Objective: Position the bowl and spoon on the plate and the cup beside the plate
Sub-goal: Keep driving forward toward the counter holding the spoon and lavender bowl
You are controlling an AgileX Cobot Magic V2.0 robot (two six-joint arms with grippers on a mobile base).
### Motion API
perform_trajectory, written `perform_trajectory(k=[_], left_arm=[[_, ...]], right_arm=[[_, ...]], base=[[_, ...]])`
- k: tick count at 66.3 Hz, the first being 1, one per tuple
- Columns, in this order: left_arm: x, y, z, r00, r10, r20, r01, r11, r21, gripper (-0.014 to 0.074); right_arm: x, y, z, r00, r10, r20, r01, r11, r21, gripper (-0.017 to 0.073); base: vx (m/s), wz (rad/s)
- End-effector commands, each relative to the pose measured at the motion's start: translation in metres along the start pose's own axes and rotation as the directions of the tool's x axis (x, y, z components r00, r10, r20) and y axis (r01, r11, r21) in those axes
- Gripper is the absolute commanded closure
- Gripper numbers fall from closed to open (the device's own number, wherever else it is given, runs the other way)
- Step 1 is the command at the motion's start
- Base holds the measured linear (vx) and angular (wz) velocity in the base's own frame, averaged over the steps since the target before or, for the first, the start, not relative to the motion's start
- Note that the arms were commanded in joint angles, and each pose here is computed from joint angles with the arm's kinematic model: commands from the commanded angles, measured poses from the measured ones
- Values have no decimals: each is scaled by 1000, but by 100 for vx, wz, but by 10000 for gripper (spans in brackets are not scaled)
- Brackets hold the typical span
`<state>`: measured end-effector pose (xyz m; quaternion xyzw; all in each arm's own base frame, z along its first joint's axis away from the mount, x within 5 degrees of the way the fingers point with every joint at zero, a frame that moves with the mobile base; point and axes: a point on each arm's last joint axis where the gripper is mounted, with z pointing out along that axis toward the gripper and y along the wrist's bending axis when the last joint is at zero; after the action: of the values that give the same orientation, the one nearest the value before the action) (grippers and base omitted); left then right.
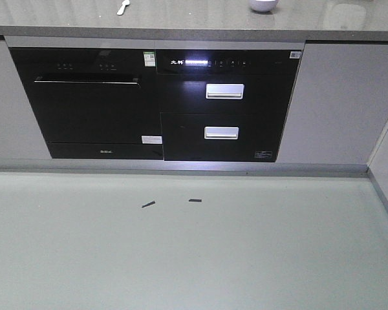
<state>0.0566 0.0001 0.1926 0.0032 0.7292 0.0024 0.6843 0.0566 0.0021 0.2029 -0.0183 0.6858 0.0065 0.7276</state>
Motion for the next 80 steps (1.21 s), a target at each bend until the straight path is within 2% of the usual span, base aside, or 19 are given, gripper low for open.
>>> perform_trajectory(k=[1, 80], left_arm=[[2, 0, 0, 998, -18, 58, 18, 1000, 3, 599], [2, 0, 0, 998, -18, 58, 18, 1000, 3, 599]], right_arm=[[-5, -1, -1, 997, -12, 75, 11, 1000, 16, 563], [-5, -1, -1, 997, -12, 75, 11, 1000, 16, 563]], base=[[11, -1], [8, 0]])
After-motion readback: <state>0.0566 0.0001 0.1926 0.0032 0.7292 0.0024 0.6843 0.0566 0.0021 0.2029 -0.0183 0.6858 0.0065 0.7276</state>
